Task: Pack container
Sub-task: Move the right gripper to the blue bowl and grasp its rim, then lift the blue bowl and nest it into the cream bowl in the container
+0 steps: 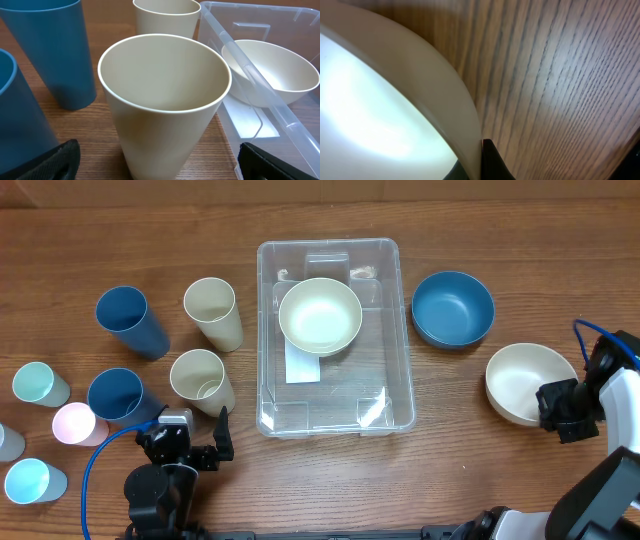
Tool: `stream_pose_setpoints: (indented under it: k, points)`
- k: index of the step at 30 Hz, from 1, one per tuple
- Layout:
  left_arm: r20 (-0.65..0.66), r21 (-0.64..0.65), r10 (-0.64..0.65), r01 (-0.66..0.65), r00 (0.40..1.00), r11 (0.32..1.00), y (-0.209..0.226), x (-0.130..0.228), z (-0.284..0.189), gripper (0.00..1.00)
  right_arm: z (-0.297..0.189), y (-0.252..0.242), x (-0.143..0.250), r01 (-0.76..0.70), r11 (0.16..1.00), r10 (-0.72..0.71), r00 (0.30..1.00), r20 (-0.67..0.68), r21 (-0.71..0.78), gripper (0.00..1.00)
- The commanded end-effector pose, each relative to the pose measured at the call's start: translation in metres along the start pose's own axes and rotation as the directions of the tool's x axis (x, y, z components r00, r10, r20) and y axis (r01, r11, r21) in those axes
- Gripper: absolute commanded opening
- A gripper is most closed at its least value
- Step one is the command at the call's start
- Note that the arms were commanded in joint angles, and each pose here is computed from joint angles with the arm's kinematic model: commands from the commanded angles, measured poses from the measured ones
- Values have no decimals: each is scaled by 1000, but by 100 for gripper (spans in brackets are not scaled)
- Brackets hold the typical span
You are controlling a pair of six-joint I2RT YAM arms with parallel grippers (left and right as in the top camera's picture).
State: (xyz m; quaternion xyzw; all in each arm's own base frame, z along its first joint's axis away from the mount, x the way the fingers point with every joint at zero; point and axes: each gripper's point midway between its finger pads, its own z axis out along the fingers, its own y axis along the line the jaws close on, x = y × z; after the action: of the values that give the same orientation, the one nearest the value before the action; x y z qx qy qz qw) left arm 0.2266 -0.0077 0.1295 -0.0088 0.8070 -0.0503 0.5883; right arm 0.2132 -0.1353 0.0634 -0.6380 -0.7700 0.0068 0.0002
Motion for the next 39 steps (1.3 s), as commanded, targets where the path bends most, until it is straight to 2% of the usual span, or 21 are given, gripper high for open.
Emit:
stream_pose_setpoints:
  k: [1, 4, 6, 8, 11, 15, 17, 20, 24, 26, 30, 31, 33, 34, 35, 37, 39]
  points:
    - [8, 17, 14, -14, 1000, 1000, -3, -1, 0, 100, -46, 13, -18, 4, 991, 15, 990, 139, -131, 4]
    - [8, 17, 15, -15, 1000, 1000, -3, -1, 0, 100, -76, 22, -16, 38, 971, 7, 982, 187, -237, 4]
    - [8, 17, 15, -15, 1000, 1000, -3, -1, 0, 100, -121, 58, 14, 240, 868, -161, 964, 210, -436, 4]
    - [8, 17, 15, -15, 1000, 1000, -3, -1, 0, 100, -151, 81, 42, 399, 755, -296, 915, 273, -521, 4]
    - [8, 17, 15, -15, 1000, 1000, -3, -1, 0, 100, -187, 115, 117, 673, 524, -548, 735, 398, -522, 4]
    - [8, 17, 15, -15, 1000, 1000, -3, -1, 0, 100, -183, 153, 205, 840, 302, -705, 515, 488, -450, 4]
    - [8, 17, 15, -15, 1000, 1000, -3, -1, 0, 100, -165, 175, 243, 883, 223, -750, 426, 506, -413, 4]
    - [8, 17, 15, -15, 1000, 1000, -3, -1, 0, 100, -130, 215, 281, 907, 160, -772, 361, 523, -390, 4]
    - [8, 17, 15, -15, 1000, 1000, -3, -1, 0, 100, -106, 259, 295, 902, 127, -742, 362, 564, -412, 4]
    - [8, 17, 14, -14, 1000, 1000, -3, -1, 0, 100, -96, 273, 293, 879, 187, -712, 428, 556, -438, 4]
    - [8, 17, 15, -15, 1000, 1000, -3, -1, 0, 100, -81, 287, 298, 877, 179, -708, 430, 561, -446, 5]
    - [8, 17, 15, -15, 1000, 1000, -3, -1, 0, 100, -81, 282, 297, 878, 185, -718, 427, 549, -441, 22]
    - [8, 17, 15, -15, 1000, 1000, -3, -1, 0, 100, -104, 275, 296, 878, 185, -722, 426, 545, -441, 39]
    - [8, 17, 15, -15, 1000, 1000, -3, -1, 0, 100, -123, 274, 295, 876, 176, -711, 428, 557, -449, 52]
    - [8, 17, 14, -14, 1000, 1000, -3, -1, 0, 100, -147, 272, 294, 876, 155, -694, 425, 581, -456, 58]
    - [8, 17, 15, -15, 1000, 1000, -3, -1, 0, 100, -192, 264, 291, 870, 128, -655, 434, 618, -476, 60]
    - [8, 17, 15, -15, 1000, 1000, -3, -1, 0, 100, -260, 246, 263, 860, 135, -557, 477, 680, -492, 63]
